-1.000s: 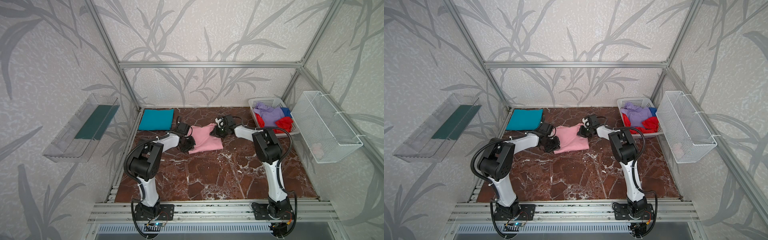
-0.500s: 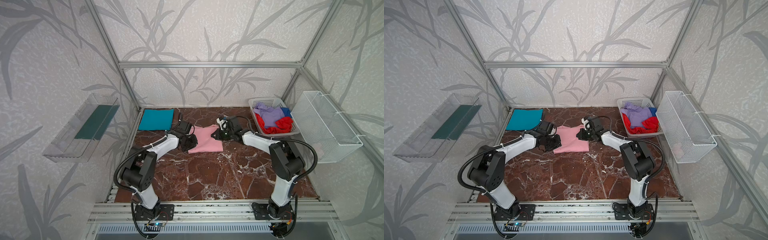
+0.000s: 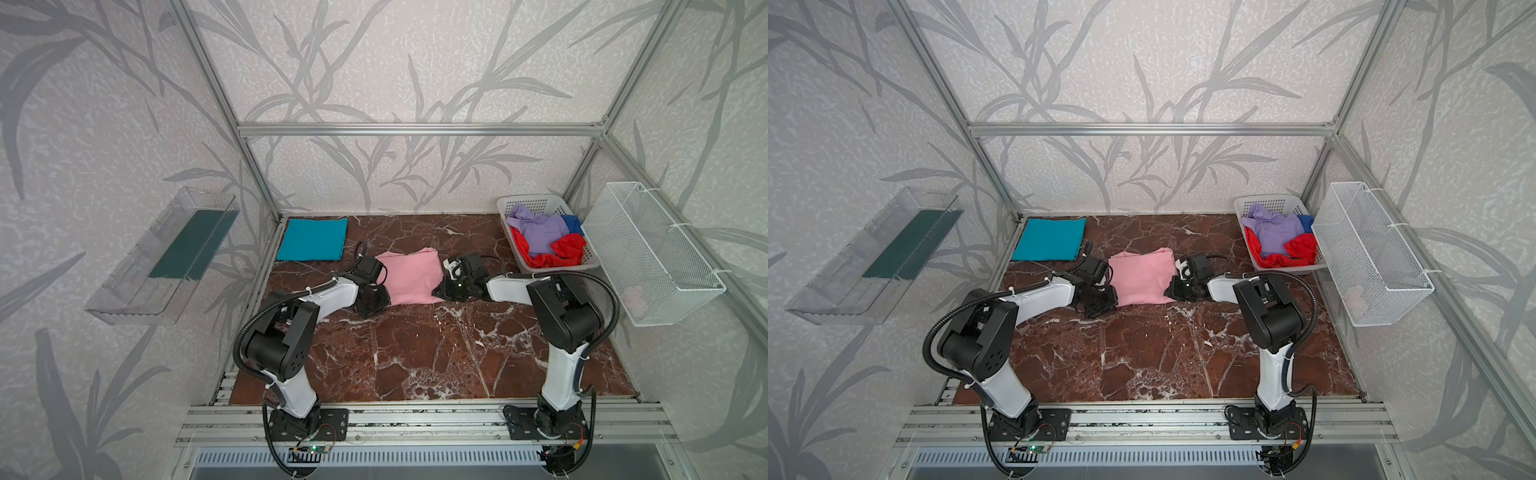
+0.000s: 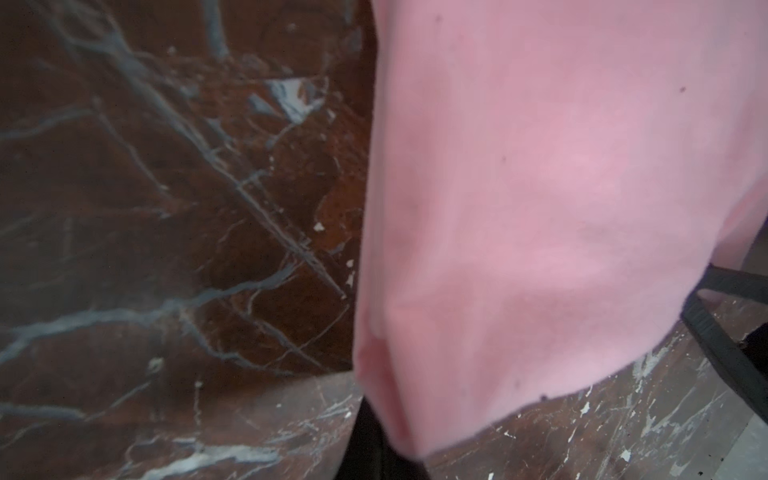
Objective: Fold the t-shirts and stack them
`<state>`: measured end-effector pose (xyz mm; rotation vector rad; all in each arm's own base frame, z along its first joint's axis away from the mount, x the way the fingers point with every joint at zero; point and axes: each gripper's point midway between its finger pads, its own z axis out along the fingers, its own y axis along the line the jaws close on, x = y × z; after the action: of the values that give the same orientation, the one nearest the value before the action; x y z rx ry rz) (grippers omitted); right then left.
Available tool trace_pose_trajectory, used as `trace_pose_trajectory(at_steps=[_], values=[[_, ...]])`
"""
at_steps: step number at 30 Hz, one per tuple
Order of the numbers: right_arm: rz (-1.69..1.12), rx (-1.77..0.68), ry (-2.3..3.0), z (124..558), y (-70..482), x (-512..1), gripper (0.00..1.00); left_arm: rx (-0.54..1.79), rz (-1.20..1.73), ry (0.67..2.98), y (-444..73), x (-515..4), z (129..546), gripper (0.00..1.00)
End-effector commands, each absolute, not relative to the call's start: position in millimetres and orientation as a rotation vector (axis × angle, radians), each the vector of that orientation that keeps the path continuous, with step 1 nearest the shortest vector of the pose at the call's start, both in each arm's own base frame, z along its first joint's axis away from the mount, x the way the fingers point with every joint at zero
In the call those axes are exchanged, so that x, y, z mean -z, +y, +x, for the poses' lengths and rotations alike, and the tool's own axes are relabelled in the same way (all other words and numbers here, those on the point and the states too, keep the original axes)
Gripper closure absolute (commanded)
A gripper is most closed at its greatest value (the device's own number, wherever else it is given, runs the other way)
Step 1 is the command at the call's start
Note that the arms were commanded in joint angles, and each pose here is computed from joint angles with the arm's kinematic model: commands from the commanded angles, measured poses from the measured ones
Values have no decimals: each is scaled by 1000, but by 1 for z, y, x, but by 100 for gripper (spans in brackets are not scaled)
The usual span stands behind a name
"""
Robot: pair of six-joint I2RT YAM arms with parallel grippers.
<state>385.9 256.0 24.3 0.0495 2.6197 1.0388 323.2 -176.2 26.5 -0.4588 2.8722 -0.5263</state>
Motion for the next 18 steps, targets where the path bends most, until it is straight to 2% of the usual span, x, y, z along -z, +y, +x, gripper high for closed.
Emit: trace_pose_trajectory(at_steps=[1, 7, 13, 18], values=[[60, -943, 2639, 385, 239, -22, 100, 431, -434, 2882, -162, -32, 320, 100], [-88, -943, 2610, 376, 252, -48, 99, 469, -460, 2851, -157, -44, 309, 100], [-597, -659, 2504, 345, 301, -90, 96, 549, -562, 2725, -143, -77, 313, 100], [-665, -745, 2500, 338, 342, -91, 99, 603, -672, 2650, -122, -86, 316, 100]])
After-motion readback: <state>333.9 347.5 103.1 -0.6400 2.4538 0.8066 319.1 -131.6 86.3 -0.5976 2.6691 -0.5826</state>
